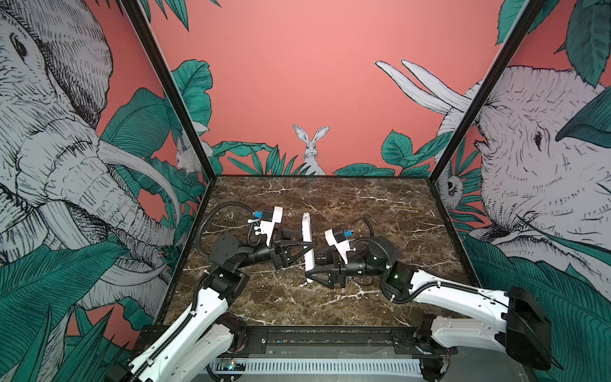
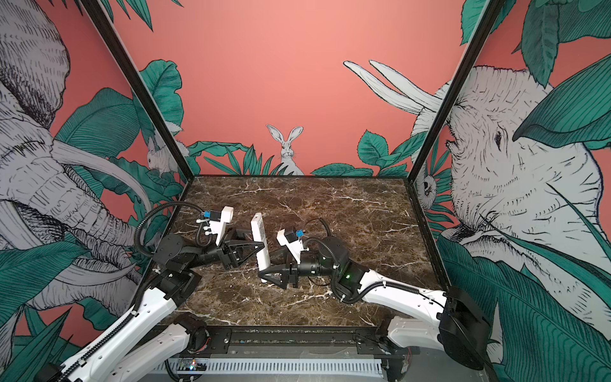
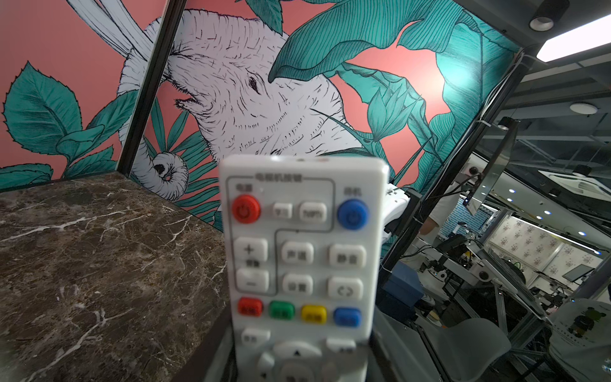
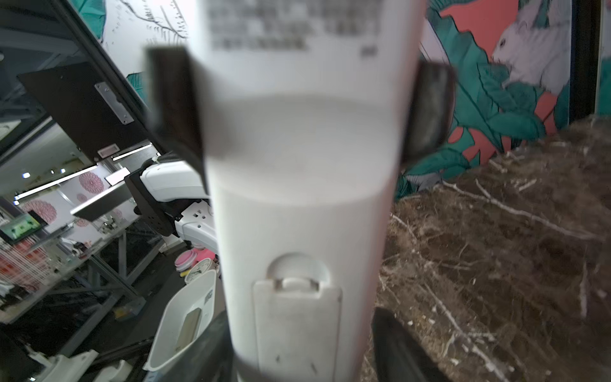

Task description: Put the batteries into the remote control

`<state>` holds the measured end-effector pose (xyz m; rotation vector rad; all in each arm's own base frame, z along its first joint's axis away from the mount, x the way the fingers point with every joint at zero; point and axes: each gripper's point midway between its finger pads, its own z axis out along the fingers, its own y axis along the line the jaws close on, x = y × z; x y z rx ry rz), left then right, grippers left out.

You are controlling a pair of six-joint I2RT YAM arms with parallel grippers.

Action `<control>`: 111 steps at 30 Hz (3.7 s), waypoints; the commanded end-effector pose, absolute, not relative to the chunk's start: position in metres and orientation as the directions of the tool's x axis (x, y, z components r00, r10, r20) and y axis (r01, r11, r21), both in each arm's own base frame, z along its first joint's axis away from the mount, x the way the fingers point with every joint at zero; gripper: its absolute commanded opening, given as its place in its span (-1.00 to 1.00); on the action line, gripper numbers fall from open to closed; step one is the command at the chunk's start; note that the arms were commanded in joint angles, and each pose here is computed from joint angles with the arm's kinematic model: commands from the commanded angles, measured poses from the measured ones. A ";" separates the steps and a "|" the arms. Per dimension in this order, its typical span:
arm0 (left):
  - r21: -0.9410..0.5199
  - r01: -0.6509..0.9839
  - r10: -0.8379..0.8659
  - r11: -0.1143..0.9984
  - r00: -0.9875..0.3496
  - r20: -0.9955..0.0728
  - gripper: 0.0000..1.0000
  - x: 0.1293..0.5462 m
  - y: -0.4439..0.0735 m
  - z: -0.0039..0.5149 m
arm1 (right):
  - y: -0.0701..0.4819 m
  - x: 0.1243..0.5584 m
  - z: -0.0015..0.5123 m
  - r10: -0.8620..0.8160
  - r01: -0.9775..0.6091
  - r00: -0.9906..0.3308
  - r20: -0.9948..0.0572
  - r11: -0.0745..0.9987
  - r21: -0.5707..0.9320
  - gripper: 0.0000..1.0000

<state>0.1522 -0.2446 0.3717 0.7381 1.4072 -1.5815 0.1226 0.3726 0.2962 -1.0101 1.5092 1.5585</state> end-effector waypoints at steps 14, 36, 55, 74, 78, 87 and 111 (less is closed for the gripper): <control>-0.479 0.807 -0.125 0.346 -0.466 -0.876 -0.94 0.200 -0.240 0.355 | 0.344 0.141 0.280 -0.114 -0.933 -0.330 -0.937 0.187 0.306 0.91; -0.438 0.398 0.001 0.806 -0.741 -0.671 -1.00 0.279 -0.210 0.231 | 0.271 0.199 0.217 -0.308 -0.752 -0.341 -0.888 0.657 0.061 0.93; -0.247 0.217 0.051 0.944 -0.838 -0.543 -1.00 0.307 -0.185 0.149 | 0.263 0.206 0.180 -0.364 -0.710 -0.402 -0.840 0.704 0.035 0.93; -0.124 0.101 0.039 0.987 -0.904 -0.427 -0.98 0.313 -0.168 0.083 | 0.259 0.213 0.170 -0.359 -0.695 -0.423 -0.832 0.718 0.044 0.94; -0.108 0.086 0.035 0.990 -0.913 -0.407 -0.97 0.313 -0.166 0.072 | 0.259 0.214 0.170 -0.356 -0.696 -0.424 -0.833 0.716 0.048 0.94; -0.081 0.062 0.027 0.995 -0.926 -0.377 -0.92 0.313 -0.162 0.056 | 0.257 0.217 0.171 -0.349 -0.696 -0.431 -0.832 0.716 0.060 0.94; -0.017 0.024 0.017 1.000 -0.945 -0.328 -0.69 0.315 -0.156 0.039 | 0.244 0.218 0.179 -0.313 -0.691 -0.431 -0.846 0.718 0.086 0.95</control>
